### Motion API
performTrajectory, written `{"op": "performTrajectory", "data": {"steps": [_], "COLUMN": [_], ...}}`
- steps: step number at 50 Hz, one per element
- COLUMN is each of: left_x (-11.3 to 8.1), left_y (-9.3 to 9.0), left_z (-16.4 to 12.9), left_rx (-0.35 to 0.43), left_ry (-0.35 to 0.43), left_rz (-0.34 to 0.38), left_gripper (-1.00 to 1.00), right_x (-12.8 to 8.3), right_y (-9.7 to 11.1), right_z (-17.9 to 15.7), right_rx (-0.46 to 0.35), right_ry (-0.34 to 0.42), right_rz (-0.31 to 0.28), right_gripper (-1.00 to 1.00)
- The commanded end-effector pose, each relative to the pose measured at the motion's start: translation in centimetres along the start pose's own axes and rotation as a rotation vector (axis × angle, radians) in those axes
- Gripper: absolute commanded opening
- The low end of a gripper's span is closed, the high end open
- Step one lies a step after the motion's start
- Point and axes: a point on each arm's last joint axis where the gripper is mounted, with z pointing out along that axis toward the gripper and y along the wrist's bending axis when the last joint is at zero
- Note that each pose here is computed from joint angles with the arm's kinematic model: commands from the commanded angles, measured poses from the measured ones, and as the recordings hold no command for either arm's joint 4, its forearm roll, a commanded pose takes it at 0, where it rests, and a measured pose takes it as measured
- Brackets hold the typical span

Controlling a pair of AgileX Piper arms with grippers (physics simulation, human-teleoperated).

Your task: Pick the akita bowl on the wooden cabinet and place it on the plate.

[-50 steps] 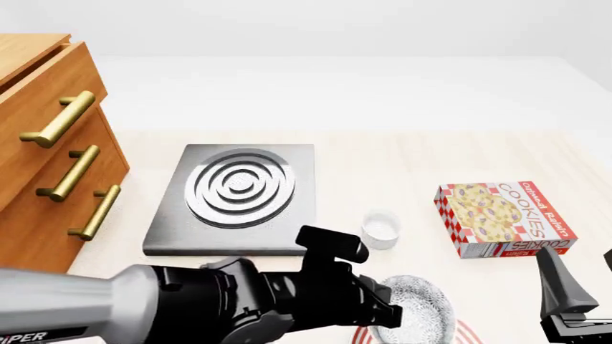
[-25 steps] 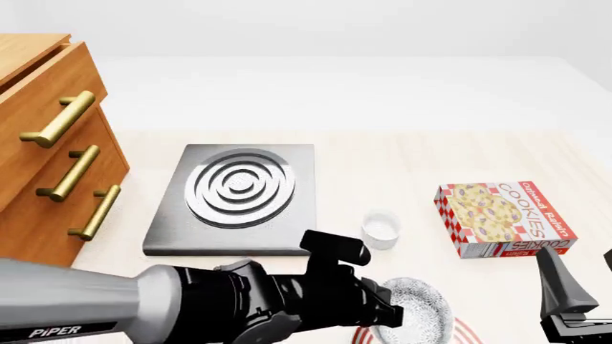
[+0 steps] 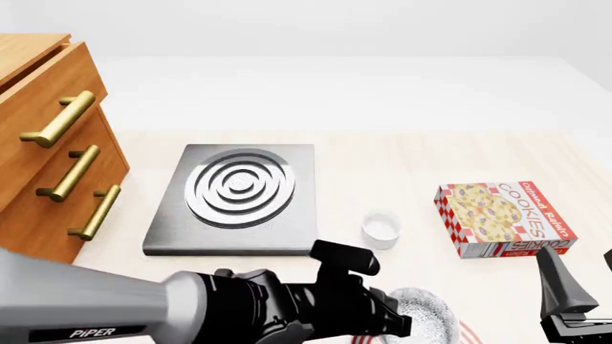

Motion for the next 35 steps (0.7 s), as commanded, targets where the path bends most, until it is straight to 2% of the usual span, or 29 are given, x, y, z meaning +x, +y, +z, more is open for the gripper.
{"op": "performTrajectory", "data": {"steps": [1, 35], "left_x": [0.4, 1.0], "left_y": [-0.2, 0.2], "left_z": [0.6, 1.9], "left_rx": [0.005, -0.004], "left_ry": [0.005, 0.020], "left_rz": [-0.011, -0.021], "left_gripper": [-1.00, -1.00], "right_x": [0.0, 0.0], "right_y": [0.0, 0.0], "right_z": [0.0, 0.0], "right_rx": [0.000, 0.000], "right_ry": [0.000, 0.000], "right_rz": [0.000, 0.000], "right_gripper": [1.00, 1.00]}}
